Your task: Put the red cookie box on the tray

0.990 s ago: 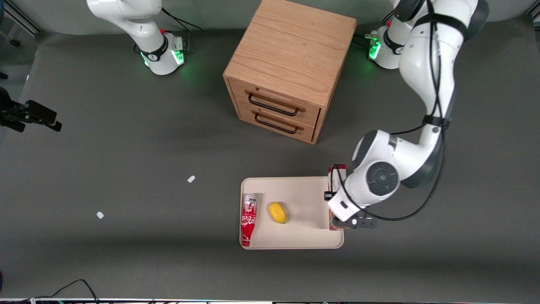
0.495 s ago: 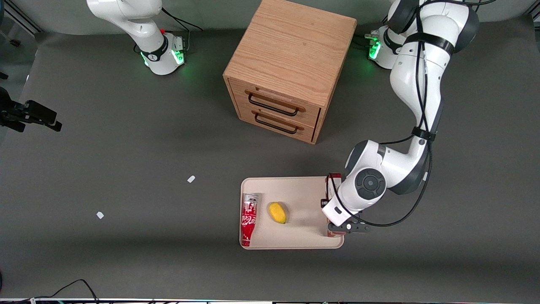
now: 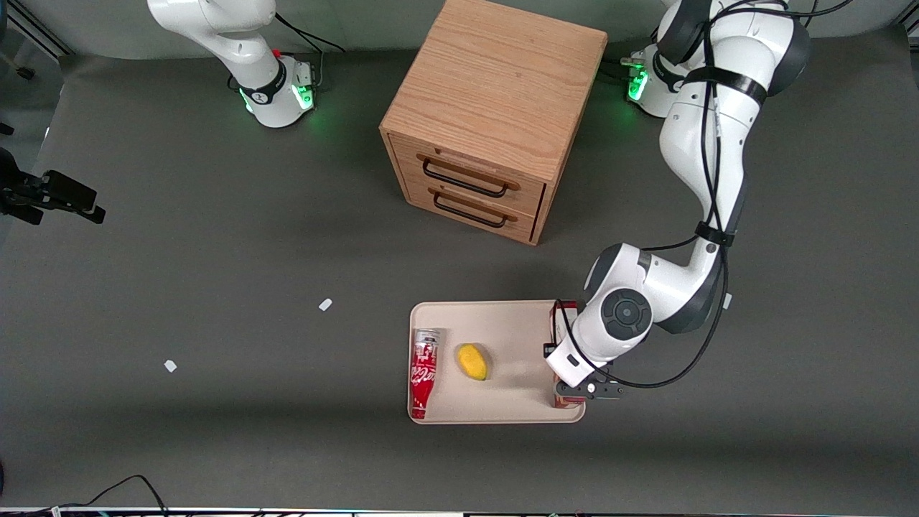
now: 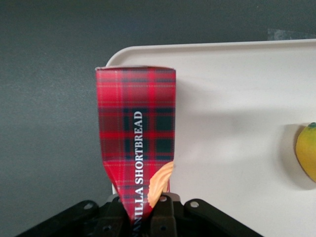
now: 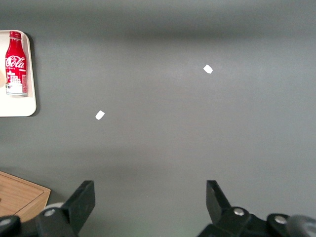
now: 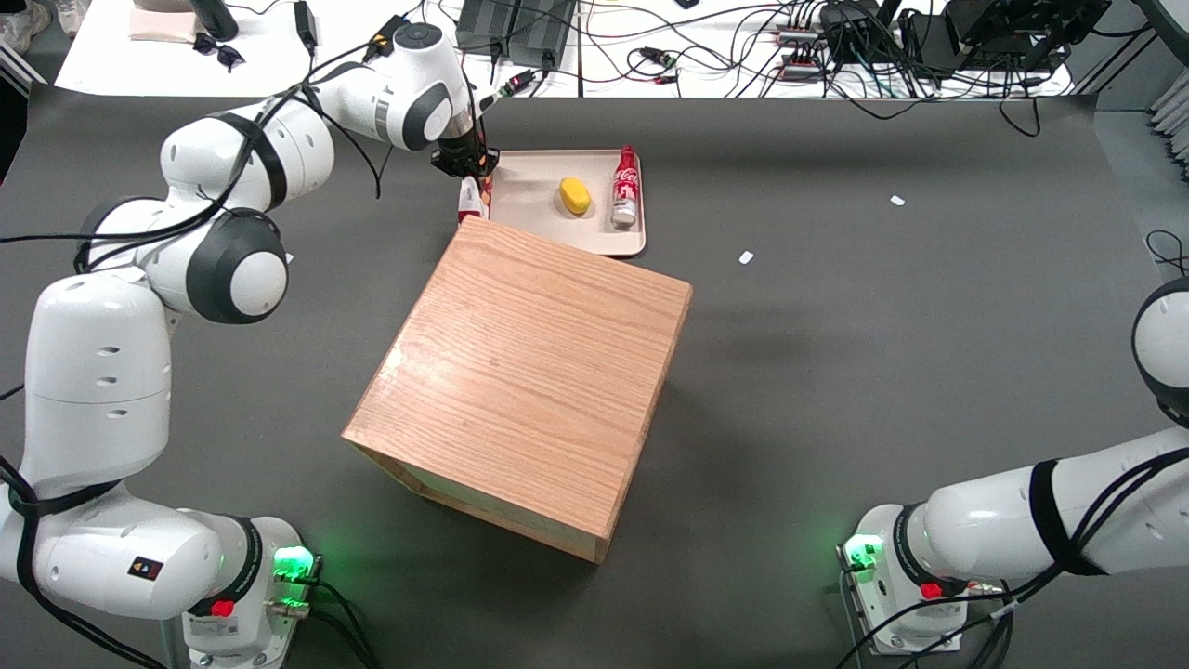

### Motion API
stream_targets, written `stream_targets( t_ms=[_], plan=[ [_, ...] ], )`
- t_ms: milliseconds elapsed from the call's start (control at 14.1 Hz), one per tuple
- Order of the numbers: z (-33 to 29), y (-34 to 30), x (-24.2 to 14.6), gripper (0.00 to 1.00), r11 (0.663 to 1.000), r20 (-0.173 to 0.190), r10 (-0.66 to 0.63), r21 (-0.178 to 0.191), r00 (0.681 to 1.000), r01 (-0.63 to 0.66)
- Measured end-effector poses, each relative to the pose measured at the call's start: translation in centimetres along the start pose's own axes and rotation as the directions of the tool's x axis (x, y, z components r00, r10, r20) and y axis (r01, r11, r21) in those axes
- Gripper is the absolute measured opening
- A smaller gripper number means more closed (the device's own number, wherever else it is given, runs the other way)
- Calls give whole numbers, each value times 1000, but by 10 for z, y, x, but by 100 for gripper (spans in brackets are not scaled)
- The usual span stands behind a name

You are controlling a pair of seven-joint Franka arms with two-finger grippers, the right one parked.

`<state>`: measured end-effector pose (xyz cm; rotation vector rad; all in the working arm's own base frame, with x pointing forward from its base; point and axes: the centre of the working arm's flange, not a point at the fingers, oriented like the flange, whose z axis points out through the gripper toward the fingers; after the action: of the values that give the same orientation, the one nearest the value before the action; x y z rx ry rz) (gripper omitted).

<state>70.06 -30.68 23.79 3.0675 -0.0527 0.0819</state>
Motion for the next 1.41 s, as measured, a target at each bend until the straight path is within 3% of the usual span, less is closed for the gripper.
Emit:
stream_targets(
  t_ms=[636, 778, 919, 1202, 1414],
  plan=[
    [-27, 1, 6, 100, 1000, -53, -2, -5, 999, 2],
    [-58, -4, 9, 100, 998, -70, -52, -28, 996, 50],
    [-102, -23, 7, 100, 994, -41, -103, -37, 994, 101],
    [-222, -96, -10, 100, 984, 38, -177, 27, 983, 176],
    [-298, -165, -39, 100, 988, 93, -147, 64, 985, 141]
  ],
)
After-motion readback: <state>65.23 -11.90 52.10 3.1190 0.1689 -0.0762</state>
